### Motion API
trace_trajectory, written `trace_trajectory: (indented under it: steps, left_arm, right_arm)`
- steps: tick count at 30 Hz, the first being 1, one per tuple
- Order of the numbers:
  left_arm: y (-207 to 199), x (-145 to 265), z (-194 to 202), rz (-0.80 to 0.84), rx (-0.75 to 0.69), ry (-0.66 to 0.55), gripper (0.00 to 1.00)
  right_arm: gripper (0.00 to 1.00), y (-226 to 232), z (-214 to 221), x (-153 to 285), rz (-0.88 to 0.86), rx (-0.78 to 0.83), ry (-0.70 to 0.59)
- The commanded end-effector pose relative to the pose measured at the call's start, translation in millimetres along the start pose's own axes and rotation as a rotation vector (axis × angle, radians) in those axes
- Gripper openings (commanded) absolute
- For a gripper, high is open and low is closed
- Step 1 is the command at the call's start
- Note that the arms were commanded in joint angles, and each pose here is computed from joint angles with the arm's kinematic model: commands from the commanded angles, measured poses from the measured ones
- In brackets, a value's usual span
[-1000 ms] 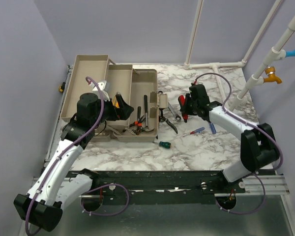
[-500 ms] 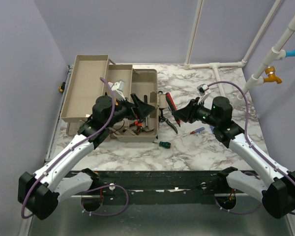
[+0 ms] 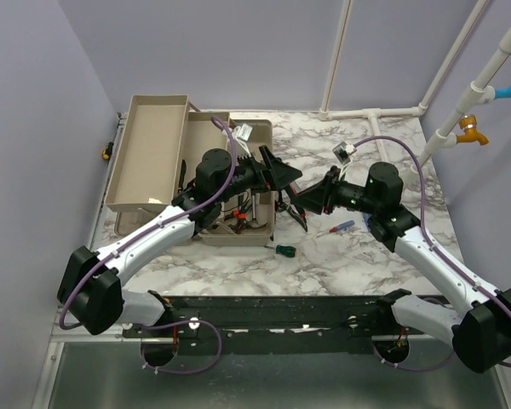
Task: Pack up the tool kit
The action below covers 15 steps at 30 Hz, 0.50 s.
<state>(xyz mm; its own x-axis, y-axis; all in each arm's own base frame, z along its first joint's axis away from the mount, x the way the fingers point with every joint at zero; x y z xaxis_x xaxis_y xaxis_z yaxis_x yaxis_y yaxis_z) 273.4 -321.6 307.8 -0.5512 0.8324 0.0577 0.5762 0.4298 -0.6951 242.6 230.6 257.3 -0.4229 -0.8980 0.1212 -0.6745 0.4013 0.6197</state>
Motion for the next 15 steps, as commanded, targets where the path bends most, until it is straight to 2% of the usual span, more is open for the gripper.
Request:
trace_trajectory:
  steps: [1, 3, 7, 9, 10, 11, 12, 13, 15]
  left_arm:
    - [-20.5, -7.9, -7.4, 0.094, 0.010, -0.012, 0.83]
    - [-20.6, -9.4, -4.3, 0.102, 0.014, -0.002, 0.81]
    - [-22.2, -9.5, 0.1, 0.128, 0.019, 0.008, 0.65]
    - [-21.5, -8.8, 3.3, 0.138, 0.017, 0.012, 0.47]
    - [-22.1, -8.0, 5.0, 0.144, 0.017, 0.015, 0.35]
    - [-22.7, -7.4, 5.4, 0.150, 0.015, 0.016, 0.22]
    - [-22.0, -6.9, 5.6, 0.149, 0.013, 0.016, 0.12]
    - [-22.0, -6.3, 6.3, 0.148, 0.012, 0.018, 0.03]
    - [-21.6, -4.9, 6.2, 0.141, 0.002, 0.020, 0.00]
  right_arm:
    - [0.01, 22.9, -17.5, -0.6, -0.087, 0.057, -0.031]
    - [0.01, 20.8, -17.6, -1.4, -0.078, 0.056, -0.033]
    - [0.01, 16.9, -20.7, -2.4, -0.054, 0.057, -0.049]
    - [0.01, 14.9, -19.7, -3.5, -0.051, 0.051, -0.047]
    - [0.02, 14.3, -19.2, -4.1, -0.051, 0.048, -0.047]
    - [0.06, 13.4, -19.2, -4.7, -0.050, 0.045, -0.048]
    - [0.14, 12.4, -17.7, -5.5, -0.051, 0.041, -0.046]
    - [0.30, 12.0, -17.3, -5.7, -0.053, 0.037, -0.046]
    - [0.57, 11.3, -16.3, -5.7, -0.053, 0.032, -0.049]
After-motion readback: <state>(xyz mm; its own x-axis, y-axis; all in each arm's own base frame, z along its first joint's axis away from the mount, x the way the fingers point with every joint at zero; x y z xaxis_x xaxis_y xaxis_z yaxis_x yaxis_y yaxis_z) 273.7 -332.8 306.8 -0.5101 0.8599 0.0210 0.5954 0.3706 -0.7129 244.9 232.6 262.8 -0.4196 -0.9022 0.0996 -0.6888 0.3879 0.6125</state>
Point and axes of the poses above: each gripper's point midway between its finger pads, its own x axis back along the fingers, its own y axis along the line the jaws close on, z = x × y, the point moved 2 cm from there along x, back along the fingers, and after that the axes turned 7 degrees about -x, right-handed, at the moved point
